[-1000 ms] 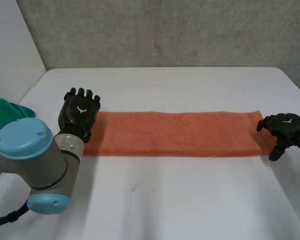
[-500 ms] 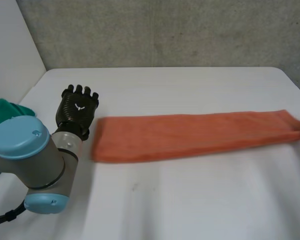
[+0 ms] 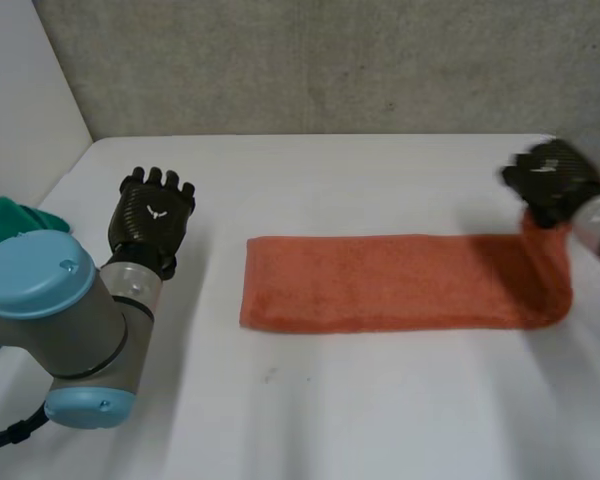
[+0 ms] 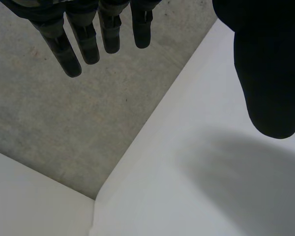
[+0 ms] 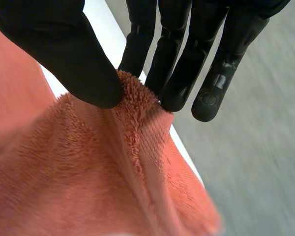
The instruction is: Fold the laundry.
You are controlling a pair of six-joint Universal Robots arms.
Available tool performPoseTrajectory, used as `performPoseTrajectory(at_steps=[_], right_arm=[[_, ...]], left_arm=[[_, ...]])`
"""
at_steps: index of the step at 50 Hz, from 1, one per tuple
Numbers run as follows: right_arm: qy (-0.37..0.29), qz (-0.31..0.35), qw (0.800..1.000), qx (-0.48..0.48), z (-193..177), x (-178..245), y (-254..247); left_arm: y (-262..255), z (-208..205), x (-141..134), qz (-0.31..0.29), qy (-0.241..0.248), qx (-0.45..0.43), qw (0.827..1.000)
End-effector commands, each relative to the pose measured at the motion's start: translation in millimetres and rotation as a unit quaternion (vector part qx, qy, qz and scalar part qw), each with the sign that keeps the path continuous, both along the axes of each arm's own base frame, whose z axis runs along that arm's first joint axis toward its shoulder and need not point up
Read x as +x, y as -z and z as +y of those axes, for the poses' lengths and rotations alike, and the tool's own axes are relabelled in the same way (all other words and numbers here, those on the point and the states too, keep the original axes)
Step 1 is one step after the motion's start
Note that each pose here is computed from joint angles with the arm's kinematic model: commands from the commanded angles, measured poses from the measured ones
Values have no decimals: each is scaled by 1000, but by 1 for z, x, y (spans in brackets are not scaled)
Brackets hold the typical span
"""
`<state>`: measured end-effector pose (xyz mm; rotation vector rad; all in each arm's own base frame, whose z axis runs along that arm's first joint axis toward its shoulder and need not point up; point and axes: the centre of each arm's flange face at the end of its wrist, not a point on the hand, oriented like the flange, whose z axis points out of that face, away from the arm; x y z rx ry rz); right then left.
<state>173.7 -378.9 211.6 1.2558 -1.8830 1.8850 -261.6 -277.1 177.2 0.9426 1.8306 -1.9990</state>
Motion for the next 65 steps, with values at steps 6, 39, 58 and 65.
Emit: performPoseTrajectory(at_steps=[6,39,58,65], right_arm=[[-272,-15,962,7,117,176,9],[-337,-56,935,95,178,266,61],[-86,-73,976,184,107,113,17],[-53,-71,976,197,101,89,44]], left_arm=[[-3,1,0,3,0,-2,1000],[-8,1,6,7,-8,-6,1000],[-35,47,-52,114,133,22,984],[15,72,-87,64,203,124,969]])
